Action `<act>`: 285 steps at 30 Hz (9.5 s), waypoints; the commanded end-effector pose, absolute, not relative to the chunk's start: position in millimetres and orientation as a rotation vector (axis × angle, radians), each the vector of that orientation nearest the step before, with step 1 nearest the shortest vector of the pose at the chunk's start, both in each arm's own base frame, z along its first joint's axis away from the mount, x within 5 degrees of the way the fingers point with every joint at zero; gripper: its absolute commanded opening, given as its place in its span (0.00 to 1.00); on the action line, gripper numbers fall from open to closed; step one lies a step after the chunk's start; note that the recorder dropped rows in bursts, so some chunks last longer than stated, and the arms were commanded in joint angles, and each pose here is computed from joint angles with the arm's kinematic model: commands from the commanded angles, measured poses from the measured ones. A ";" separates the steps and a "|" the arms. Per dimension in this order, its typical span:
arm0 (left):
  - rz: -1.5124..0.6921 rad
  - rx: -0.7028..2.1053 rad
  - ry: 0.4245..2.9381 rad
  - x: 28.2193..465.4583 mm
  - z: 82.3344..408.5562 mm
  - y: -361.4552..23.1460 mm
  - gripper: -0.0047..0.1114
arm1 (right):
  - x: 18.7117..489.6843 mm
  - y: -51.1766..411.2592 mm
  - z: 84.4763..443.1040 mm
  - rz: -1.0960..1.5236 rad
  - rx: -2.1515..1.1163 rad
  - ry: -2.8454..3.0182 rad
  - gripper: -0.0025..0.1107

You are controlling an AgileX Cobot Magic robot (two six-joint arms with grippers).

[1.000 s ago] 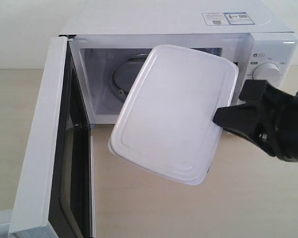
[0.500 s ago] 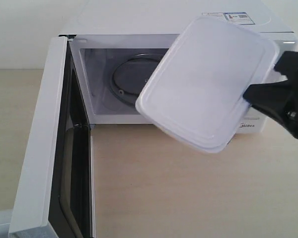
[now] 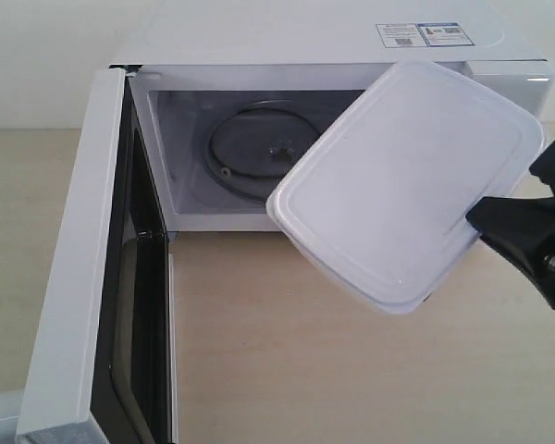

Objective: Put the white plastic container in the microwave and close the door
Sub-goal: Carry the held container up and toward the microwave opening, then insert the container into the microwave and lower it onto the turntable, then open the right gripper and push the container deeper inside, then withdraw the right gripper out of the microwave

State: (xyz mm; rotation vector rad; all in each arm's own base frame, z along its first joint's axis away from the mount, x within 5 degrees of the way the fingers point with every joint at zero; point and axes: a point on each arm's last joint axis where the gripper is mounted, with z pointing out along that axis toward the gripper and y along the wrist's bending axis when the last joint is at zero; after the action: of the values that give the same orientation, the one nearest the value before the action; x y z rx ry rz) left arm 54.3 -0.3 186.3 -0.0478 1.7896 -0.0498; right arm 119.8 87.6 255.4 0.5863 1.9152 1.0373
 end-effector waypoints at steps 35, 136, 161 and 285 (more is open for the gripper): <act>-0.054 -0.057 1.790 54.3 185.4 -0.2 0.08 | 122.7 167.1 185.9 1.080 0.969 1.743 0.02; -0.054 -0.057 1.789 54.3 185.5 -0.2 0.08 | 317.2 235.6 161.2 1.068 1.174 1.638 0.02; -0.054 -0.057 1.789 54.3 185.5 -0.2 0.08 | 333.1 234.4 169.9 1.061 1.125 1.690 0.02; -0.054 -0.057 1.789 54.3 185.5 -0.2 0.08 | 220.2 210.2 213.2 0.553 -0.731 2.331 0.02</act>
State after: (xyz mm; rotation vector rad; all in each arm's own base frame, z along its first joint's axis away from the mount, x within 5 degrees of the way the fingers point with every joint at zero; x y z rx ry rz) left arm 54.3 -0.3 186.3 -0.0478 1.7896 -0.0498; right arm 236.9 218.9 201.0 -0.7071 2.2991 0.5048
